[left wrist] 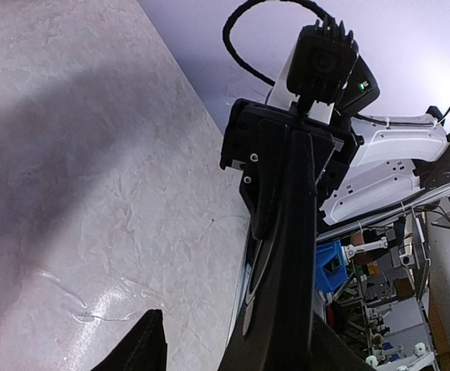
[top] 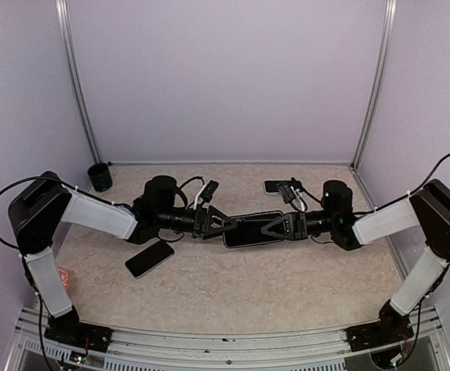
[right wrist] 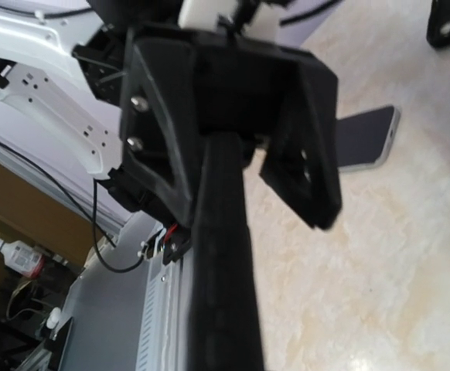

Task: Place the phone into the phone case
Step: Press the phone against the phone case.

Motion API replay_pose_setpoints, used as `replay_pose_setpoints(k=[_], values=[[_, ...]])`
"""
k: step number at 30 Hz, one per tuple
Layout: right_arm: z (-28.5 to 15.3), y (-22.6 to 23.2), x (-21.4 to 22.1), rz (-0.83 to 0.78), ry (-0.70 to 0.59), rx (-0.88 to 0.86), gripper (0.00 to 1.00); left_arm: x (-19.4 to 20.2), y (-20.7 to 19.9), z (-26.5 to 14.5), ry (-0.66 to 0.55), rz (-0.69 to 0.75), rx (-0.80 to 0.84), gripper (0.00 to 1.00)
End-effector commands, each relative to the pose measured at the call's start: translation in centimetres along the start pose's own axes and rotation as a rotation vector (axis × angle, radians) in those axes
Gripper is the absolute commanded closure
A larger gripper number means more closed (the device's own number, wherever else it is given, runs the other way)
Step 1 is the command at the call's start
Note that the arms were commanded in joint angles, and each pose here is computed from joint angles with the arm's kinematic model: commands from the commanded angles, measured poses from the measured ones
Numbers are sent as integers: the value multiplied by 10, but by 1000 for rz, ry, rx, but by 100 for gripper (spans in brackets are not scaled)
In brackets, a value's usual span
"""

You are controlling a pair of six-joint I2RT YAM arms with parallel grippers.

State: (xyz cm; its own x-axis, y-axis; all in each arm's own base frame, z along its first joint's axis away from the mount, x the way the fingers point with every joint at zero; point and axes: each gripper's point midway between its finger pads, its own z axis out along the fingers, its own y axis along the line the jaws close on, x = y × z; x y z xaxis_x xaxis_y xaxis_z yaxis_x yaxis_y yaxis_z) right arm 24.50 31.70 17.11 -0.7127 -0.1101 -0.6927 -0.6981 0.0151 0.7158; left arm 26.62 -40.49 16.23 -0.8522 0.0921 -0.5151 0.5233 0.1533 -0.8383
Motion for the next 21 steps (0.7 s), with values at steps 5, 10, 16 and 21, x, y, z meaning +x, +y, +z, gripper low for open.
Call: replay_pose_setpoints(k=[5, 10, 16, 21], values=[[-11, 18, -31, -120, -93, 8, 100, -5, -21, 0, -12, 44, 41, 42], [-12, 19, -36, -123, -123, 15, 100, 0, -31, 8, 17, 60, 72, 42], [-13, 17, -37, -117, -138, 26, 100, 4, -35, 11, 32, 71, 85, 47], [-17, 14, -36, -114, -151, 43, 100, 7, -33, 11, 36, 67, 86, 57]])
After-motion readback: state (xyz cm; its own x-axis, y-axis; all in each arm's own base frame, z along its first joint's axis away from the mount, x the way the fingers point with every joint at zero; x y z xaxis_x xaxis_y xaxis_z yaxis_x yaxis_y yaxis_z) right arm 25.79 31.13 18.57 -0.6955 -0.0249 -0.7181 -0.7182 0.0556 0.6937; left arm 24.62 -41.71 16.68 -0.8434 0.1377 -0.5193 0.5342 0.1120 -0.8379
